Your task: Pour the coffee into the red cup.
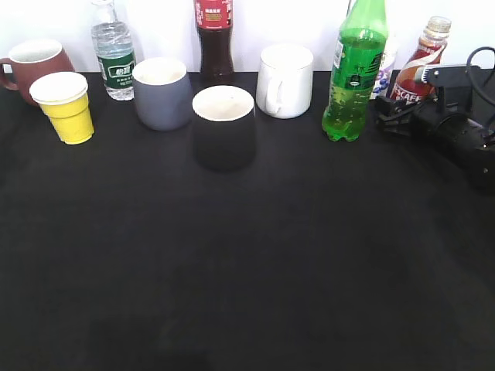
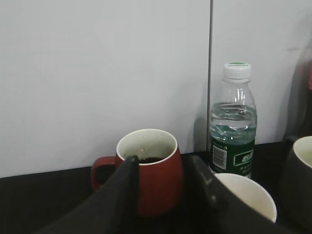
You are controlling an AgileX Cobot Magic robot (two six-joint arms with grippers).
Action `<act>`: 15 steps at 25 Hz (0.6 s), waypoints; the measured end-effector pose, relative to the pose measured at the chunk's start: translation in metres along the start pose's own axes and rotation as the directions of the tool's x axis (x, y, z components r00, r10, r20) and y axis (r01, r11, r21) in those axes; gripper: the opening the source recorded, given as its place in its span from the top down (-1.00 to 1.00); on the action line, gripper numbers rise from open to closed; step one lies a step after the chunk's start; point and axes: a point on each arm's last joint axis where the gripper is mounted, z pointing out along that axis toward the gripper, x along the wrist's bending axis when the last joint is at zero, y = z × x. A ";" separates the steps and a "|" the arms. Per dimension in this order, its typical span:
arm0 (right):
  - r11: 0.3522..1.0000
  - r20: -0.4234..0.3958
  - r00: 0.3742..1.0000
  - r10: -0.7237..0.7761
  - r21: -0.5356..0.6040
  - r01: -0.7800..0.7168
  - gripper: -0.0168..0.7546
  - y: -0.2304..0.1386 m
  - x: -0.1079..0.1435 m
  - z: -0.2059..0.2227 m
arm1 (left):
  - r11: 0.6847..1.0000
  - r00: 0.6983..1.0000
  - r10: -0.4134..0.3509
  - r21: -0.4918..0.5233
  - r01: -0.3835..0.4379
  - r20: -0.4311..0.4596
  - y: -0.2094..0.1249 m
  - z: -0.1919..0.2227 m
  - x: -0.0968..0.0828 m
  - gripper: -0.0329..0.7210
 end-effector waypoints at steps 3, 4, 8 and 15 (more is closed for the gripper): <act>0.999 -0.003 0.999 -0.031 -0.014 0.031 -0.75 0.001 0.000 0.001 | 1.000 1.000 0.000 -0.001 0.000 0.000 0.000 0.000 0.000 0.24; 0.999 -0.007 0.999 -0.038 -0.008 0.038 -0.77 0.002 0.001 0.000 | 1.000 1.000 0.000 -0.001 0.000 0.000 0.000 0.000 0.000 0.24; 0.999 -0.001 0.999 -0.035 0.008 0.035 -0.77 0.015 0.004 -0.020 | 1.000 1.000 0.001 -0.001 -0.001 0.001 0.000 0.000 0.000 0.24; 0.997 0.021 0.998 -0.063 0.040 0.062 -0.67 0.039 0.012 -0.068 | 0.993 0.997 0.051 0.102 -0.057 0.060 -0.007 -0.002 -0.005 0.24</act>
